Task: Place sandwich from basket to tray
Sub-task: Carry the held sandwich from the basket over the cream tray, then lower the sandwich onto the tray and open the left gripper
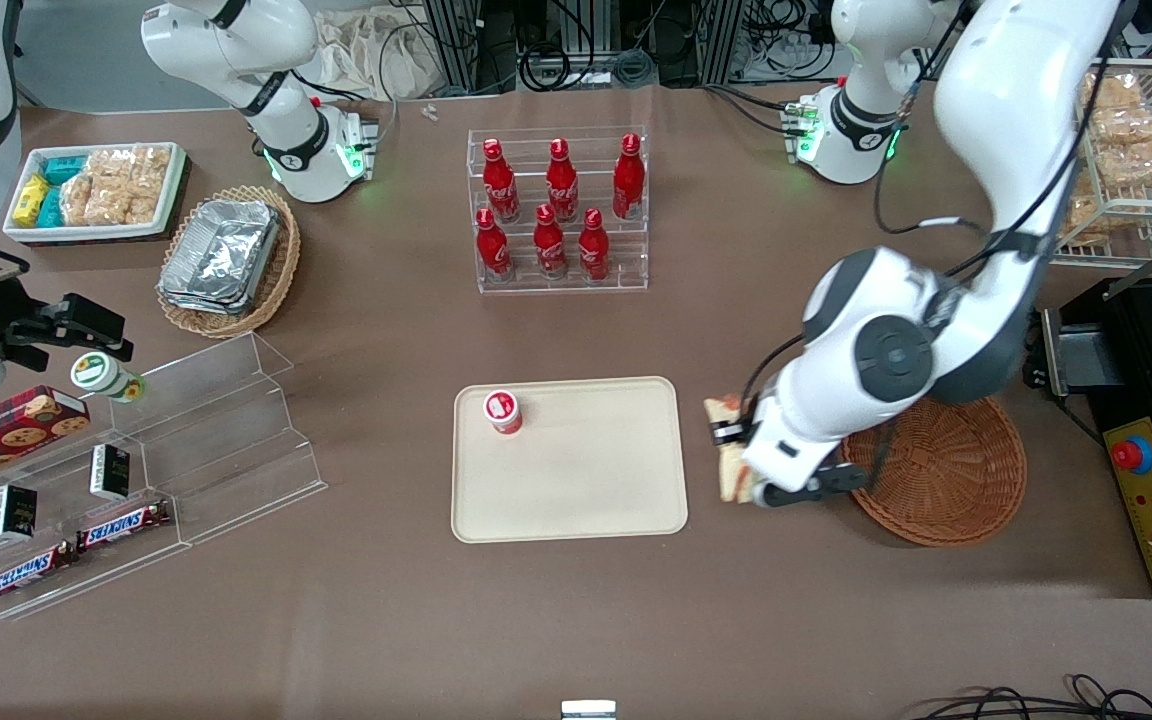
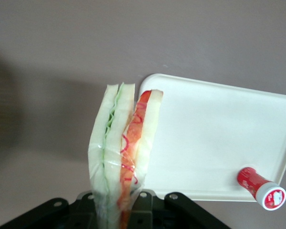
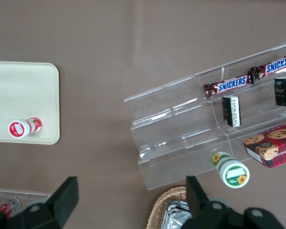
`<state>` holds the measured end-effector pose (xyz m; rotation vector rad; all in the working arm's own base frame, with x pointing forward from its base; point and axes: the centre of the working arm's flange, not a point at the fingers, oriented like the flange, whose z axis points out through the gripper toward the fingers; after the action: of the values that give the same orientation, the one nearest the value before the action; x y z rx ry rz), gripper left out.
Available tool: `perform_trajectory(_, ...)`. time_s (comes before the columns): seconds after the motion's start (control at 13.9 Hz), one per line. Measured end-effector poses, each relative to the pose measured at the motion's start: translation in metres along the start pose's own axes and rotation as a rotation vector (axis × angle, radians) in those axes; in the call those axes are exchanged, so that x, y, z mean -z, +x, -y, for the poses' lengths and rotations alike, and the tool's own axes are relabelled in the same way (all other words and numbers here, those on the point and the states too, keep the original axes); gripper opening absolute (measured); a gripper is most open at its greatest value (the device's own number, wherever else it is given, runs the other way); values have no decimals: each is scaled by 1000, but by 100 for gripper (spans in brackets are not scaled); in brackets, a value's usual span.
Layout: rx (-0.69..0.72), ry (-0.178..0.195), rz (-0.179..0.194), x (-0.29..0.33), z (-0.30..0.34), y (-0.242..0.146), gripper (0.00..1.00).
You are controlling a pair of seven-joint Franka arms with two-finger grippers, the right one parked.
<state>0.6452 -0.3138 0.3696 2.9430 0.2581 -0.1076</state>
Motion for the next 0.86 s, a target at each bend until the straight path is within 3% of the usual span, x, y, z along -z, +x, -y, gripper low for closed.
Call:
perform_trajectory(0.29,-115,25,-2,-79,-43,-22,17)
perform_trajectory(0.65,-129,36,51,-139,-44,-28,17)
perform_trajectory(0.86,-120,29,63,-161,-39,-25,17)
